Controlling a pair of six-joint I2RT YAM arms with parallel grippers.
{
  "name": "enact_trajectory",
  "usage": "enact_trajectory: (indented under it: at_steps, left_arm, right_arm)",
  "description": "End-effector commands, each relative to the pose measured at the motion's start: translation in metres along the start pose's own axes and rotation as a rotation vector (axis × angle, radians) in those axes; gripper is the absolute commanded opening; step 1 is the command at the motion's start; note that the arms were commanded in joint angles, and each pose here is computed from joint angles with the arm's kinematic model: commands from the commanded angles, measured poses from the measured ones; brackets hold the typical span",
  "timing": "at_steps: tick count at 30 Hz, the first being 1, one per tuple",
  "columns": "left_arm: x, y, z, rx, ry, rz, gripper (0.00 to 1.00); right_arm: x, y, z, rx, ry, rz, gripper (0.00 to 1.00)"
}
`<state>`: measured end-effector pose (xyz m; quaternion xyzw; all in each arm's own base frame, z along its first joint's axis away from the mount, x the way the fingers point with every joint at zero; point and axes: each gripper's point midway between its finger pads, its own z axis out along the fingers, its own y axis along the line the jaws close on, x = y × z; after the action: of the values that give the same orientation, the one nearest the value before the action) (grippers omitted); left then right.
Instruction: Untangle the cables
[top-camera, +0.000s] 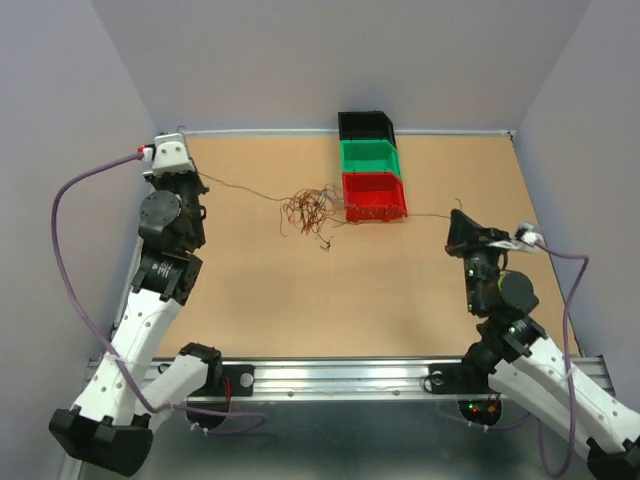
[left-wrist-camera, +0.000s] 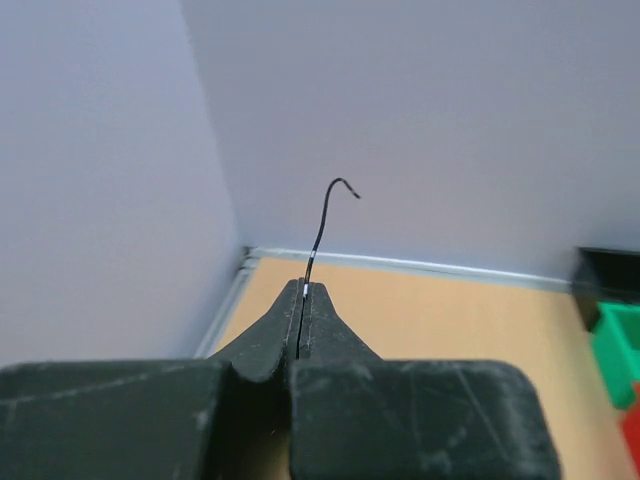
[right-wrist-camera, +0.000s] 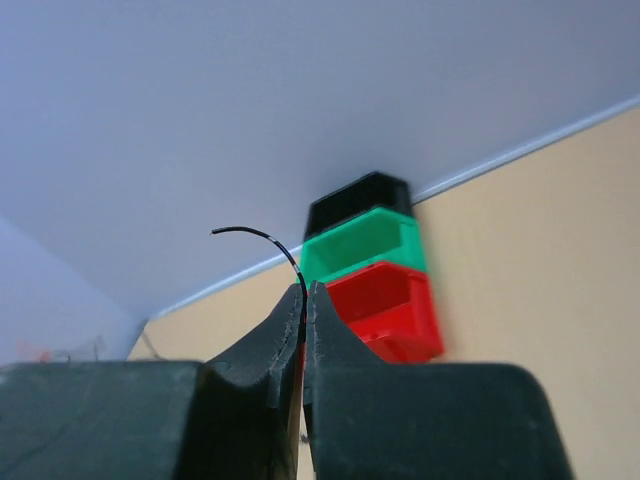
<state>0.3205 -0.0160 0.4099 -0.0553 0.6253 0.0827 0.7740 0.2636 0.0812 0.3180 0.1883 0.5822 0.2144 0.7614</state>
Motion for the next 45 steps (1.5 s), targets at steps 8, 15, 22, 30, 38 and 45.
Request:
enact_trajectory:
  at_steps: [8,15,22,30,38,45]
  left_arm:
    - [0.028,0.095,0.069,-0.161,0.055,-0.148,0.00]
    - [0.029,0.087,0.066,-0.114,0.042,-0.155,0.00]
    - [0.032,0.098,0.067,-0.164,0.048,-0.175,0.00]
    - [0.064,0.142,0.089,-0.192,0.150,-0.265,0.00]
    - [0.073,0.141,0.092,-0.153,0.170,-0.288,0.00]
    - [0.033,0.049,0.058,0.293,0.048,-0.280,0.00]
  right_arm:
    - [-0.048,-0.086,-0.050,0.297,-0.246,0.176,0.01]
    - [-0.050,-0.095,-0.054,0.341,-0.263,0.199,0.01]
    - [-0.060,-0.120,-0.069,0.469,-0.336,0.286,0.01]
    - [-0.068,-0.145,-0.086,0.629,-0.386,0.319,0.00]
    - [-0.064,-0.151,-0.090,0.656,-0.383,0.325,0.01]
    - [-0.057,-0.128,-0.076,0.547,-0.284,0.302,0.01]
